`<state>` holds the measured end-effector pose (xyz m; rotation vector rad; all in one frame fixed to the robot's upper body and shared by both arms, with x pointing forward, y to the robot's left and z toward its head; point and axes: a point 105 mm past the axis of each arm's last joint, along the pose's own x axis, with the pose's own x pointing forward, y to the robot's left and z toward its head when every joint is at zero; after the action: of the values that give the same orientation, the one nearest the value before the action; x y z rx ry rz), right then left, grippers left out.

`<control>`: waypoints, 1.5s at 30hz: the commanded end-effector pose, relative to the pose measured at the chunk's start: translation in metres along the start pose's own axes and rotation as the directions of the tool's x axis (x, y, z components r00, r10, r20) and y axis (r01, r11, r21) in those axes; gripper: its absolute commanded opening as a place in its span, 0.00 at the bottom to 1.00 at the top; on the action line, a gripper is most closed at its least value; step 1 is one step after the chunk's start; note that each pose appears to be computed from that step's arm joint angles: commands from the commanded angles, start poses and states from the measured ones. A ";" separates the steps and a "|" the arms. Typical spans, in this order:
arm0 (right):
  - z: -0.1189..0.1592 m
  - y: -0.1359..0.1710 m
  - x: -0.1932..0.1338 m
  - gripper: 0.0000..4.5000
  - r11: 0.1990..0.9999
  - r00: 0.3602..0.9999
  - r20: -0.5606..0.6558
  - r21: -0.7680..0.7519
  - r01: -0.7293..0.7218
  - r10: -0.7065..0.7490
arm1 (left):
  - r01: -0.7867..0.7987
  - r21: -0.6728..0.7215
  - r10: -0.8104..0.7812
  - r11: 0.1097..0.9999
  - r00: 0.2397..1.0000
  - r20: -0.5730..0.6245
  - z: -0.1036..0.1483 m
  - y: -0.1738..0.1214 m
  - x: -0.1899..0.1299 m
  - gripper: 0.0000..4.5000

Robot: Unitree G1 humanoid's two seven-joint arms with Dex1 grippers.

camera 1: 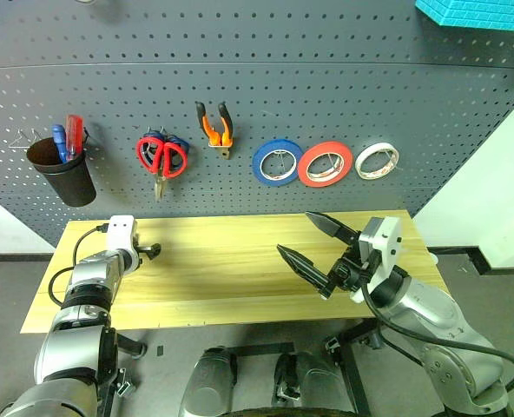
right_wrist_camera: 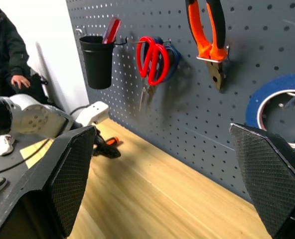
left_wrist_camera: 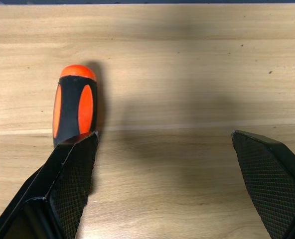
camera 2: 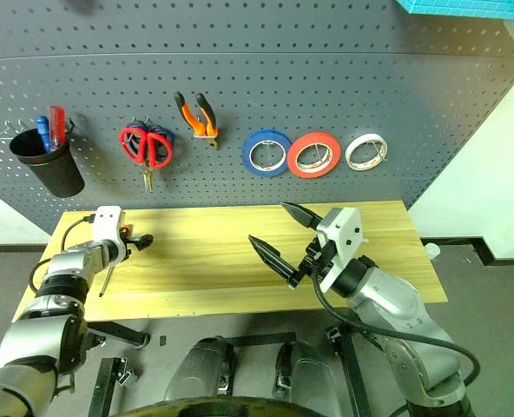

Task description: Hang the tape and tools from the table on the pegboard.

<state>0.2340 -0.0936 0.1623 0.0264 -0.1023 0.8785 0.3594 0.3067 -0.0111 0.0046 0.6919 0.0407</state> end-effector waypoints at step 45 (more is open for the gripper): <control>0.012 0.017 -0.035 1.00 0.999 0.993 -0.115 0.031 -0.027 0.030 | -0.082 -0.054 0.083 0.995 0.997 0.011 -0.020 0.027 -0.008 0.43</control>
<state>0.2042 -0.1139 0.1580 0.0282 0.0658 0.8839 0.3432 0.3315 -0.0183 -0.0092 0.6699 0.1274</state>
